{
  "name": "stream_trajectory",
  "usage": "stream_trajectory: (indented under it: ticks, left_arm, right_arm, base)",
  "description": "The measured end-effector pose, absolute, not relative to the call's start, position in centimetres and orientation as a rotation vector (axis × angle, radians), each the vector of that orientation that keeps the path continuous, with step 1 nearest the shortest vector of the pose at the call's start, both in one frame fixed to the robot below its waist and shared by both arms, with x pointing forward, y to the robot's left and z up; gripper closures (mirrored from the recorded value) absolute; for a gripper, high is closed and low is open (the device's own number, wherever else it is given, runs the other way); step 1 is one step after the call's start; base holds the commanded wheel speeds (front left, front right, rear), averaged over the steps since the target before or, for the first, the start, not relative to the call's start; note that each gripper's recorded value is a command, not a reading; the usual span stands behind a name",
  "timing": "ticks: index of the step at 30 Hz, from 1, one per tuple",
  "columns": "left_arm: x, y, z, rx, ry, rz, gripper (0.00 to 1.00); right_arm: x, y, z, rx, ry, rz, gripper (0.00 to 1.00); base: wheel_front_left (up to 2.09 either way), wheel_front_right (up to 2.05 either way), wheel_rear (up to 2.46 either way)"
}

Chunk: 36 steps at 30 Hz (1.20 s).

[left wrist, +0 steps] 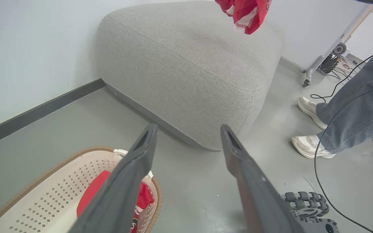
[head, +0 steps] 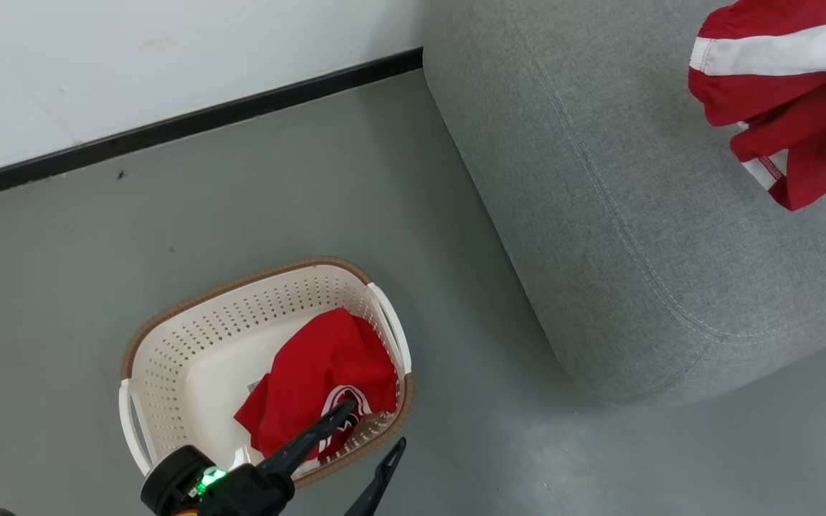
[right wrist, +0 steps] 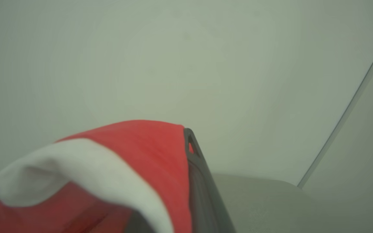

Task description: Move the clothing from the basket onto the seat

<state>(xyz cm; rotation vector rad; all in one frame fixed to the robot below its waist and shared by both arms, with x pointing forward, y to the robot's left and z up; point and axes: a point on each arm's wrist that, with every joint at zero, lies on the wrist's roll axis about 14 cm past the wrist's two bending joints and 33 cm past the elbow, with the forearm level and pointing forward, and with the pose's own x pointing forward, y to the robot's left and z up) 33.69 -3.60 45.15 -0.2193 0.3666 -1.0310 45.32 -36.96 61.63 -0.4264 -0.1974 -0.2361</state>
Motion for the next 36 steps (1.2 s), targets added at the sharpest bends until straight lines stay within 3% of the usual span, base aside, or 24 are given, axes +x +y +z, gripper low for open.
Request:
stream_trajectory:
  ticks: [5,11,21,28,36]
  left_arm:
    - [34.5,-3.4,44.4,-0.221,0.387,-1.032,0.0]
    - [34.9,-3.8,43.5,-0.23,0.414,-1.047,0.0]
    - [35.0,-4.2,43.4,-0.233,0.425,-1.06,0.0]
    - [35.1,-4.3,42.8,-0.243,0.451,-1.061,0.0]
    - [35.6,-3.8,41.6,-0.255,0.492,-1.047,0.0]
  right_arm:
    - [46.1,-37.5,59.5,-0.375,-0.15,-0.267,1.0]
    - [45.4,-40.5,56.8,-0.214,-0.097,-0.4,1.0]
    - [44.1,-44.0,56.9,-0.169,-0.087,-0.521,1.0]
    - [44.5,-44.9,56.5,-0.151,-0.083,-0.546,1.0]
    - [45.9,-43.5,52.1,-0.104,-0.006,-0.543,1.0]
  base:
    - [0.0,0.0,0.0]
    - [0.0,0.0,0.0]
    - [0.0,0.0,0.0]
    - [0.0,0.0,0.0]
    - [0.0,0.0,0.0]
